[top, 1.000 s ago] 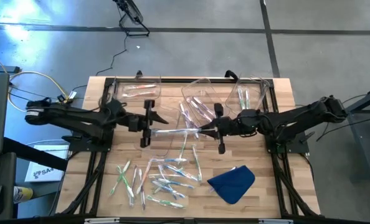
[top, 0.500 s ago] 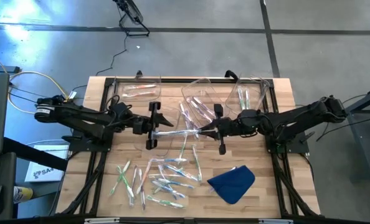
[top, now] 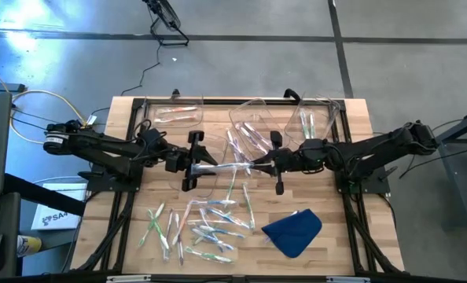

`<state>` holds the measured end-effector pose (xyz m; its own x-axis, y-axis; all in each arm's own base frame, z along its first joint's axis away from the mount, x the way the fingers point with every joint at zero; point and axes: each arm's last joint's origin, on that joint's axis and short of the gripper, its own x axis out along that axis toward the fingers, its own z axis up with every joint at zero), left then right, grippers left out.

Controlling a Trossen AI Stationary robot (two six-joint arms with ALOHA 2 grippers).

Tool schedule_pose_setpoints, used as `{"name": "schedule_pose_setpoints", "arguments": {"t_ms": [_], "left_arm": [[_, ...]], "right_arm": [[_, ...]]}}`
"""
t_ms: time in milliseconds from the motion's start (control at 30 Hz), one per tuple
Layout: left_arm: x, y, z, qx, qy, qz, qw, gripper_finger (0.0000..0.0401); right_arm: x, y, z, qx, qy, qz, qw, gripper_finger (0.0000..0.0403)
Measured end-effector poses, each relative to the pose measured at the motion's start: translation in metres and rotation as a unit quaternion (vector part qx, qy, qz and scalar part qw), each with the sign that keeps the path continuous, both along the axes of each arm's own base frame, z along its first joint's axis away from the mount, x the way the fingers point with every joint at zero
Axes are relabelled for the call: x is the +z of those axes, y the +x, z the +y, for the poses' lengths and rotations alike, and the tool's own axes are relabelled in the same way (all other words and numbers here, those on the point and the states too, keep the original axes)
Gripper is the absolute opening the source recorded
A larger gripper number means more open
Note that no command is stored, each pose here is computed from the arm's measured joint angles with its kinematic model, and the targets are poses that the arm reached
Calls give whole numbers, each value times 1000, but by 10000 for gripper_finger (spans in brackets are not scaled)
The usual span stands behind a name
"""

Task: Pick & Place Toothbrushes
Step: Put the blue toothbrush into the bottom transparent bin

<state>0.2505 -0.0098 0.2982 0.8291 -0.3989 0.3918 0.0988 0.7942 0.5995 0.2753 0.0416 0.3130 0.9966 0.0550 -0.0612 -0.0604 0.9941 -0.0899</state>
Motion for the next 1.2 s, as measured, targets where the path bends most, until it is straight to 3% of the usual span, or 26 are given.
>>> {"name": "schedule_pose_setpoints", "arguments": {"t_ms": [667, 1033, 1200], "left_arm": [[1, 0, -8, -4, -3, -5, 1000, 130], [1, -1, -7, 3, -4, -8, 1000, 35], [1, 0, -7, 6, -8, -8, 1000, 31]], "right_arm": [[-2, 0, -2, -15, 3, 12, 1000, 10], [-3, 0, -2, -14, 2, 14, 1000, 10], [-3, 0, -2, -15, 1, 14, 1000, 10]]}}
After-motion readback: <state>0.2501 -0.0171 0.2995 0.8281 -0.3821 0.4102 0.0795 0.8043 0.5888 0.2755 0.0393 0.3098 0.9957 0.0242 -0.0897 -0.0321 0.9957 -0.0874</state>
